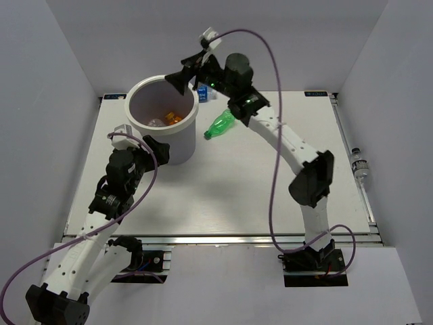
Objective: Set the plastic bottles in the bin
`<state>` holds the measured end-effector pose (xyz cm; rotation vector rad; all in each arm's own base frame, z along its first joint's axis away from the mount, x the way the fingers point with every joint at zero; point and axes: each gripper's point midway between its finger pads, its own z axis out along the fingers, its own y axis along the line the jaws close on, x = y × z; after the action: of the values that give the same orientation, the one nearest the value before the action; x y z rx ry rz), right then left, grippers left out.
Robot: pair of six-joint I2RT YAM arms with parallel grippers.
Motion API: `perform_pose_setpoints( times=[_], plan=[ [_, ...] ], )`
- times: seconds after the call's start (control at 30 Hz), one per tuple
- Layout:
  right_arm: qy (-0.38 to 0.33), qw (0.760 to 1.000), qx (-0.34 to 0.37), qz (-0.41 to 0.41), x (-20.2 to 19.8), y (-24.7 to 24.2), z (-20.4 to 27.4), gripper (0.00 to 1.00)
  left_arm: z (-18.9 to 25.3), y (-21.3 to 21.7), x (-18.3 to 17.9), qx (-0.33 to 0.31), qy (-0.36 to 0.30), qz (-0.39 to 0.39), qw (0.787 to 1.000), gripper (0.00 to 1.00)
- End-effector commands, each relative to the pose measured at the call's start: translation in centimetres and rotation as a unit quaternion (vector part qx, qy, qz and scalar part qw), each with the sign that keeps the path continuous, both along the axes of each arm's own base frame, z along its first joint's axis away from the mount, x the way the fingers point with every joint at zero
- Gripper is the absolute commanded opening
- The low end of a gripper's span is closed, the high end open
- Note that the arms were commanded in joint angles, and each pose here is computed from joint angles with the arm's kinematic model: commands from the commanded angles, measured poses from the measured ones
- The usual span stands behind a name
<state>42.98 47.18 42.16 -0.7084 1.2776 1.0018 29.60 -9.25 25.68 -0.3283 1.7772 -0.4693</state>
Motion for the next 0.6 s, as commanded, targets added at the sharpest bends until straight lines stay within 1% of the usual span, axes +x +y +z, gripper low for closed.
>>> perform_pose_setpoints(
  times=[0.0, 0.03, 0.07, 0.1, 0.13, 0.17, 0.23, 0.27, 0.3, 0.33, 0.37, 0.4, 0.43, 0.47, 0.5, 0.53, 0.57],
  plan=[
    [-0.095, 0.995, 0.032, -0.031, -4.1, -6.0, 10.7, 0.89, 1.9, -0.6, 0.2, -0.002, -0.023, -0.017, 1.000, 0.98],
    [-0.083, 0.995, 0.020, -0.055, -3.4, -6.9, 10.1, 0.89, 2.0, -0.7, 0.2, -0.002, -0.024, -0.020, 1.000, 0.98],
    [-0.061, 0.995, -0.005, -0.079, -2.5, -7.8, 8.1, 0.89, 2.1, -0.8, 0.2, -0.002, -0.024, -0.023, 0.999, 0.98],
    [-0.045, 0.988, -0.026, -0.144, -1.0, -11.0, 7.6, 0.89, 2.1, -1.1, 0.1, -0.003, -0.025, -0.031, 0.999, 0.98],
    [-0.022, 0.982, -0.048, -0.180, 0.2, -12.8, 6.0, 0.89, 2.0, -1.1, 0.1, 0.001, -0.025, -0.034, 0.999, 0.98],
    [-0.004, 0.972, -0.063, -0.225, 2.3, -16.5, 4.8, 0.89, 1.9, -1.3, 0.0, 0.003, -0.024, -0.039, 0.999, 0.98],
    [0.066, 0.957, -0.099, -0.263, 3.8, -21.5, 0.7, 0.89, 1.8, -1.4, 0.1, 0.007, -0.026, -0.046, 0.999, 0.98],
    [0.091, 0.948, -0.108, -0.285, 4.9, -24.2, -0.4, 0.89, 1.8, -1.5, 0.1, 0.007, -0.026, -0.048, 0.998, 0.98],
    [0.117, 0.921, -0.114, -0.354, 7.3, -30.3, -1.6, 0.89, 1.5, -1.8, 0.1, 0.008, -0.023, -0.054, 0.998, 0.98],
    [0.150, 0.895, -0.133, -0.398, 8.1, -33.8, -3.5, 0.89, 1.5, -2.0, 0.2, 0.007, -0.026, -0.060, 0.998, 0.98],
    [0.176, 0.861, -0.150, -0.452, 9.6, -39.1, -5.6, 0.89, 1.3, -2.3, 0.3, 0.007, -0.023, -0.067, 0.997, 0.98],
    [0.183, 0.834, -0.167, -0.493, 10.1, -42.4, -6.0, 0.89, 0.6, -2.7, 0.4, 0.008, -0.018, -0.077, 0.997, 0.98],
    [0.215, 0.804, -0.208, -0.514, 9.4, -45.1, -8.2, 0.89, 0.8, -3.5, 0.5, 0.002, -0.024, -0.097, 0.995, 0.98],
    [0.236, 0.771, -0.241, -0.540, 9.7, -48.4, -10.4, 0.89, 0.6, -3.8, 0.6, 0.002, -0.023, -0.105, 0.994, 0.98],
    [0.241, 0.726, -0.275, -0.582, 9.3, -51.3, -11.2, 0.89, 0.2, -4.7, 0.7, -0.005, -0.018, -0.125, 0.992, 0.98],
    [0.240, 0.695, -0.324, -0.596, 8.8, -53.1, -12.6, 0.89, -0.1, -4.9, 0.9, -0.009, -0.013, -0.128, 0.992, 0.98],
    [0.244, 0.668, -0.356, -0.607, 8.6, -54.2, -14.1, 0.89, -0.4, -5.2, 1.0, -0.013, -0.009, -0.133, 0.991, 0.98]
  ],
)
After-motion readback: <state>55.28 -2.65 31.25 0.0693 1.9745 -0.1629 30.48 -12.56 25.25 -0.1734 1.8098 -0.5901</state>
